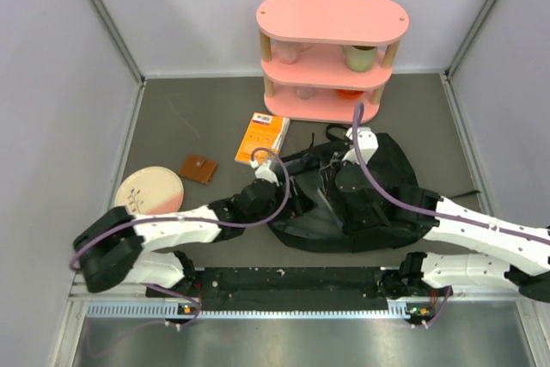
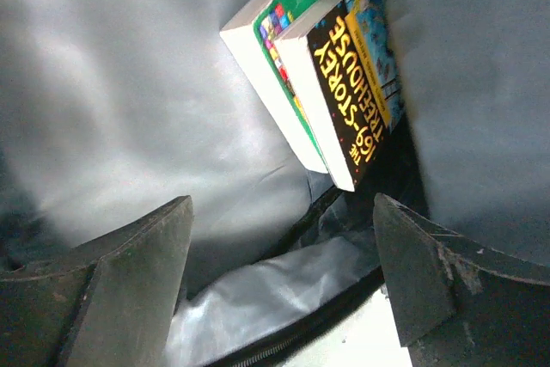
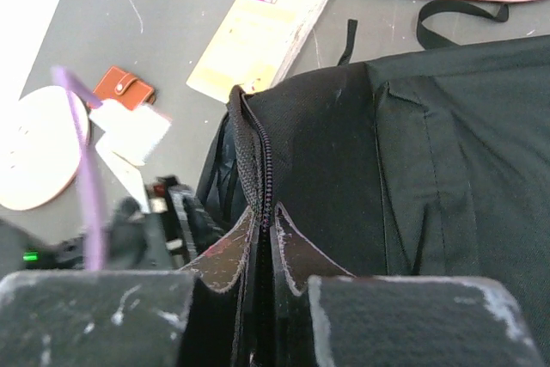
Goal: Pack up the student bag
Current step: Place the book in the student bag, then pick up the book from the center of the board.
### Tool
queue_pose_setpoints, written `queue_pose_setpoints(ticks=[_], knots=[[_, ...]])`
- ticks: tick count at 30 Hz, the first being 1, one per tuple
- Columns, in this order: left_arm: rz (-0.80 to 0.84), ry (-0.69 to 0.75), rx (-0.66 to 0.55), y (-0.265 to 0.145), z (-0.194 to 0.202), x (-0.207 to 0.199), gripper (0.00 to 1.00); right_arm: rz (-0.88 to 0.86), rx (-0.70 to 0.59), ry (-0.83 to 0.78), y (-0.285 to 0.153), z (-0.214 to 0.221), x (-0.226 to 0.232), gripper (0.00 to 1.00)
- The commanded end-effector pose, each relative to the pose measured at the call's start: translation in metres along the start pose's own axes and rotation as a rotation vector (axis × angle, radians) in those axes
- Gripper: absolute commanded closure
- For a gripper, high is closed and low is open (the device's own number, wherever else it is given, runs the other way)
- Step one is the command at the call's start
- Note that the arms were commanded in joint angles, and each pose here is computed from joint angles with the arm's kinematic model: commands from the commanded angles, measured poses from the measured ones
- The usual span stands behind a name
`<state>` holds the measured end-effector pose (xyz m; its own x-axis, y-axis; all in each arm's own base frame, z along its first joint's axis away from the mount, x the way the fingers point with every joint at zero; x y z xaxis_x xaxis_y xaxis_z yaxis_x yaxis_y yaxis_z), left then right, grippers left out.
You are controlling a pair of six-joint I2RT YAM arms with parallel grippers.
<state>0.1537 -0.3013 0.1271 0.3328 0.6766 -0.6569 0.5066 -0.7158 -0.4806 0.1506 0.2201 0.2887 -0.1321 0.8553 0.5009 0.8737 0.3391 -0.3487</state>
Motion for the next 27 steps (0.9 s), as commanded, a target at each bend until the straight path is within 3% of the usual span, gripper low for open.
queue_pose_setpoints(ticks=[1, 3, 4, 6, 7, 11, 16, 21, 27], knots=[[-0.123, 0.128, -0.135, -0.043, -0.027, 0.009, 0.09, -0.073, 0.016, 0.063, -0.002, 0.000, 0.007, 0.93], [-0.223, 0.153, -0.167, -0.063, -0.036, 0.018, 0.04, -0.141, 0.102, 0.034, 0.000, 0.019, 0.011, 0.84], [-0.265, 0.161, -0.277, -0.080, -0.054, 0.018, 0.02, -0.166, 0.134, 0.034, -0.001, 0.025, 0.013, 0.81], [-0.330, 0.189, -0.335, -0.101, -0.066, 0.023, 0.01, -0.270, 0.224, 0.040, -0.003, 0.043, 0.022, 0.67], [-0.362, 0.202, -0.412, -0.117, -0.081, 0.025, 0.01, -0.293, 0.239, 0.048, -0.004, 0.045, 0.023, 0.63], [-0.400, 0.237, -0.478, -0.148, -0.113, 0.029, 0.01, -0.321, 0.188, 0.080, -0.008, 0.032, 0.030, 0.33], [-0.377, 0.247, -0.455, -0.149, -0.152, 0.055, 0.01, -0.240, 0.070, 0.071, 0.009, -0.003, 0.038, 0.25], [-0.403, 0.261, -0.378, -0.135, -0.186, 0.070, 0.01, -0.133, 0.116, 0.157, 0.058, -0.016, 0.036, 0.23], [-0.364, 0.221, -0.424, -0.116, -0.224, 0.089, 0.01, -0.062, 0.153, 0.193, 0.112, -0.023, 0.031, 0.22]])
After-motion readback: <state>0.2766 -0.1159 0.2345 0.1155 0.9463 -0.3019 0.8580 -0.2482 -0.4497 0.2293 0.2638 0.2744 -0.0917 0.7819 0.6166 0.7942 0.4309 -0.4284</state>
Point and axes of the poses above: each gripper's point midway between its finger pads, its own y axis out along the fingers, its own x axis along the line the jaws close on, z = x × y, the point moved 6 cm from there along -y, back along the fingers, and after that the axes turned 13 degrees about y, right-handed, at the moved point
